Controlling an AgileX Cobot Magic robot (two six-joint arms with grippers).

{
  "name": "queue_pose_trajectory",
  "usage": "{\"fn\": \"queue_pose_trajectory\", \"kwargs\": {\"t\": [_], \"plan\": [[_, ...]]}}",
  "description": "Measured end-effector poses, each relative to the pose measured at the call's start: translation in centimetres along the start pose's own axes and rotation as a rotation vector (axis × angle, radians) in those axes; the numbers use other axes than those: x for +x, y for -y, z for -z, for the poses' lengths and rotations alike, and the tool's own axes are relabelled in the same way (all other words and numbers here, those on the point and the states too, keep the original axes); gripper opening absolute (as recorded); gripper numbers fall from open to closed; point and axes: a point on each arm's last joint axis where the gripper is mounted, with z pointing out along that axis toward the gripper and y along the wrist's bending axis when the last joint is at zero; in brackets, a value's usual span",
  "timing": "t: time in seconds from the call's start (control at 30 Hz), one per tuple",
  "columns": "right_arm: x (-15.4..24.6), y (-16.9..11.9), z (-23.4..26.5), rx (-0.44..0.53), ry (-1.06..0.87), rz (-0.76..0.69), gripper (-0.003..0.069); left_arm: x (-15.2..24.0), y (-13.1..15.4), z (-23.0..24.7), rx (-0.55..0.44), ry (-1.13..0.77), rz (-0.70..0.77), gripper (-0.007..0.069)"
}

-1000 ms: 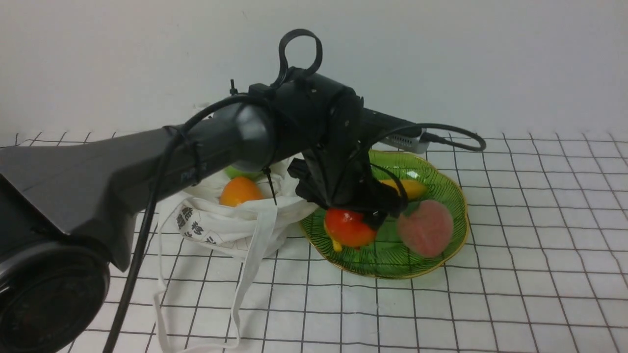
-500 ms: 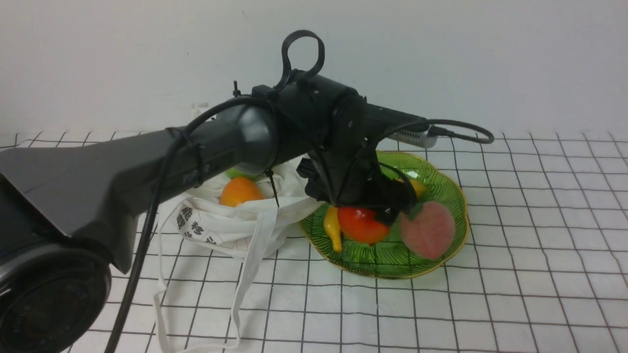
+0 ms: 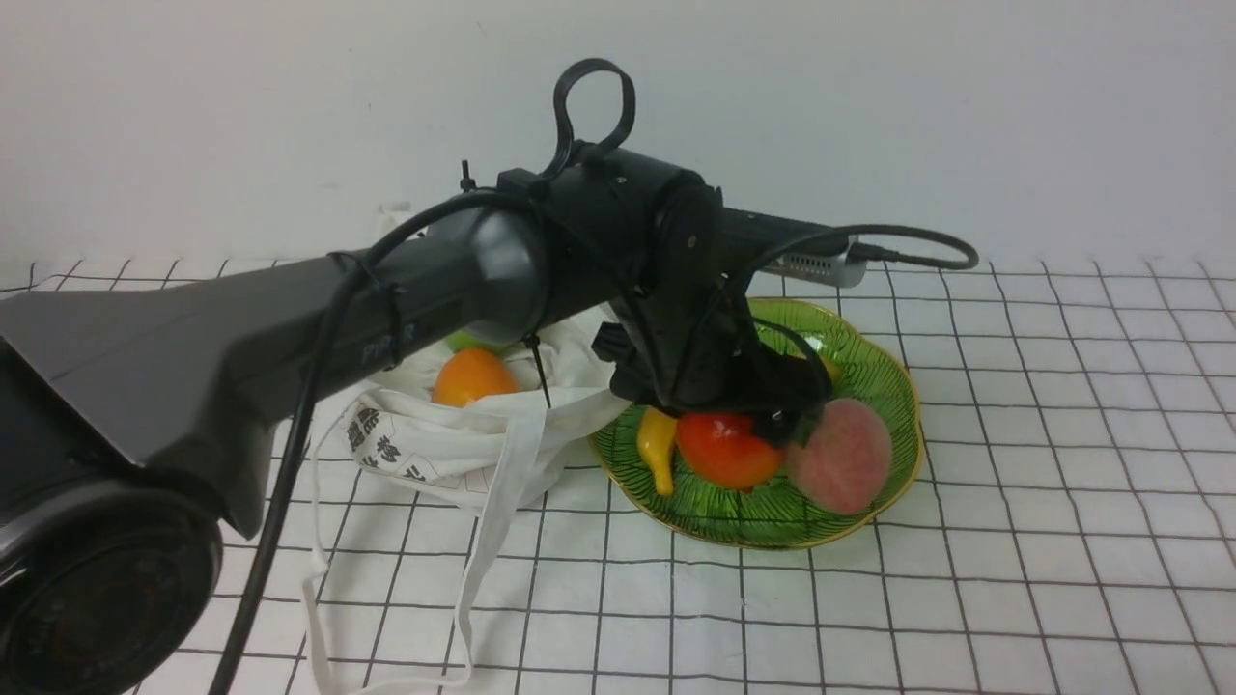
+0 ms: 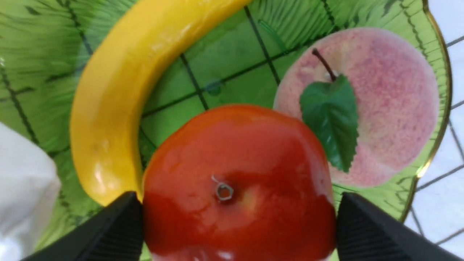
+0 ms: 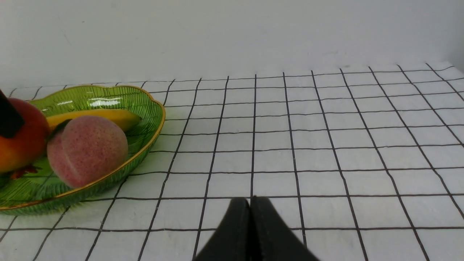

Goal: Take the fruit out of the bag on the white checkered tablecloth and place them on the plate.
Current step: 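Move the pomegranate from the bag into the fruit plate with the left gripper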

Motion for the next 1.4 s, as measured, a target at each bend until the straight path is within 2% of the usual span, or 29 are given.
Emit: {"fn": "queue_pose_trajectory", "kwargs": {"t": [0.17, 0.27, 0.37, 0.43, 0.6, 0.8, 1.4], "plan": [[0.0, 0.0, 0.0, 0.000, 0.000, 0.000, -0.0014, -2.6, -0.3, 2.7, 0.029, 0.072, 0.046, 0.0643], [0.0, 0.0, 0.0, 0.000, 0.000, 0.000, -0.0014, -2.2, -0.5, 3.0, 0.019, 0.019, 0.051, 0.0643], [0.0, 0.0, 0.0, 0.000, 0.000, 0.000, -0.0014, -1.0, -1.0, 0.8, -0.026, -0.108, 0.068, 0.0643], [0.0, 0.0, 0.0, 0.000, 0.000, 0.000, -0.0014, -1.1, -1.2, 0.5, -0.031, -0.123, 0.084, 0.0643], [0.0, 0.0, 0.0, 0.000, 0.000, 0.000, -0.0014, -2.9, -1.2, 2.8, -0.018, -0.059, 0.092, 0.0643], [0.0, 0.0, 0.0, 0.000, 0.000, 0.000, -0.0014, -1.9, -1.5, 1.2, -0.036, -0.166, 0.096, 0.0643], [0.0, 0.0, 0.0, 0.000, 0.000, 0.000, -0.0014, -1.7, -1.5, 1.7, -0.044, -0.205, 0.085, 0.0601]]}}
